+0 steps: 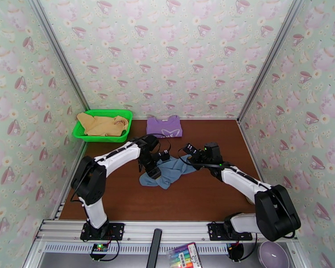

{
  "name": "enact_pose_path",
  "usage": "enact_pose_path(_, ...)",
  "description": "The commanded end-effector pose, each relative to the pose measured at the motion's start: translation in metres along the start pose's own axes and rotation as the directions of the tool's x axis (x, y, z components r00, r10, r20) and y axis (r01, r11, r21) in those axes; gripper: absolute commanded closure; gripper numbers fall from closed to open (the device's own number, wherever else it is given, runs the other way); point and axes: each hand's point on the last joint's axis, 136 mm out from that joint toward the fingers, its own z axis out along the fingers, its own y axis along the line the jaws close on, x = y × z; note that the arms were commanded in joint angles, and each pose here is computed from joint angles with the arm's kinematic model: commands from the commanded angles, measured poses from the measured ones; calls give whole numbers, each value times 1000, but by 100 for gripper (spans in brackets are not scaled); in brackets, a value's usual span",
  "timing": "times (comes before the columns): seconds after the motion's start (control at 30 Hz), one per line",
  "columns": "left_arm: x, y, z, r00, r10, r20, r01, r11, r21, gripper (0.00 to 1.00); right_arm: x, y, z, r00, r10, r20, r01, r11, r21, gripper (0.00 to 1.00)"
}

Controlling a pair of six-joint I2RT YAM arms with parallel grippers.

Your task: Fold and stack the mixed laundry pile

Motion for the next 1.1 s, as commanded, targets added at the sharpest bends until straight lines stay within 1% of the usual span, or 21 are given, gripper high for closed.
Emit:
enact_pose_path(0.0,-10,5,-1,999,20,27,-20,1000,13,31,-12,-4,0,999,-16,43,16,1000,-7,100)
enact_pose_path(0.17,-12,17,-1,999,31,32,-30,999,-26,26,-13,-2,0,999,-10,46,11,1000,-19,100)
enact_pose_path(0.23,-13,19,1,999,30,32,-29,999,-17,25,-13,-1,0,999,-7,45,8,1000,-25,100)
enact_pose_path(0.4,-7,17,19,1000,10,-6,-10,999,37,25,-14,-1,-1,999,-5,45,6,1000,-28,100)
enact_pose_path(0.5,-3,20,27,1000,4,-30,-3,999,35,25,-14,0,-1,999,-1,47,2,999,-34,100)
enact_pose_path(0.67,-6,21,23,1000,3,-18,-3,1000,24,25,-15,1,-2,999,0,51,2,999,-38,100)
enact_pose_path(0.73,-7,20,20,1000,5,-11,-4,1000,19,27,-15,1,-2,999,1,50,0,999,-38,100)
enact_pose_path(0.8,-8,19,16,1000,6,-4,-6,1000,15,31,-15,2,-2,999,2,51,0,999,-41,100)
enact_pose_path(0.9,-8,17,11,1000,8,4,-9,1000,14,41,-15,2,-2,999,4,50,-2,999,-43,100)
enact_pose_path(1.0,-8,17,9,1000,9,6,-9,1000,11,49,-14,2,-1,999,4,49,-2,999,-46,100)
enact_pose_path(1.07,-9,17,7,1000,8,7,-8,1000,4,49,-14,3,-1,999,6,50,-4,999,-51,100)
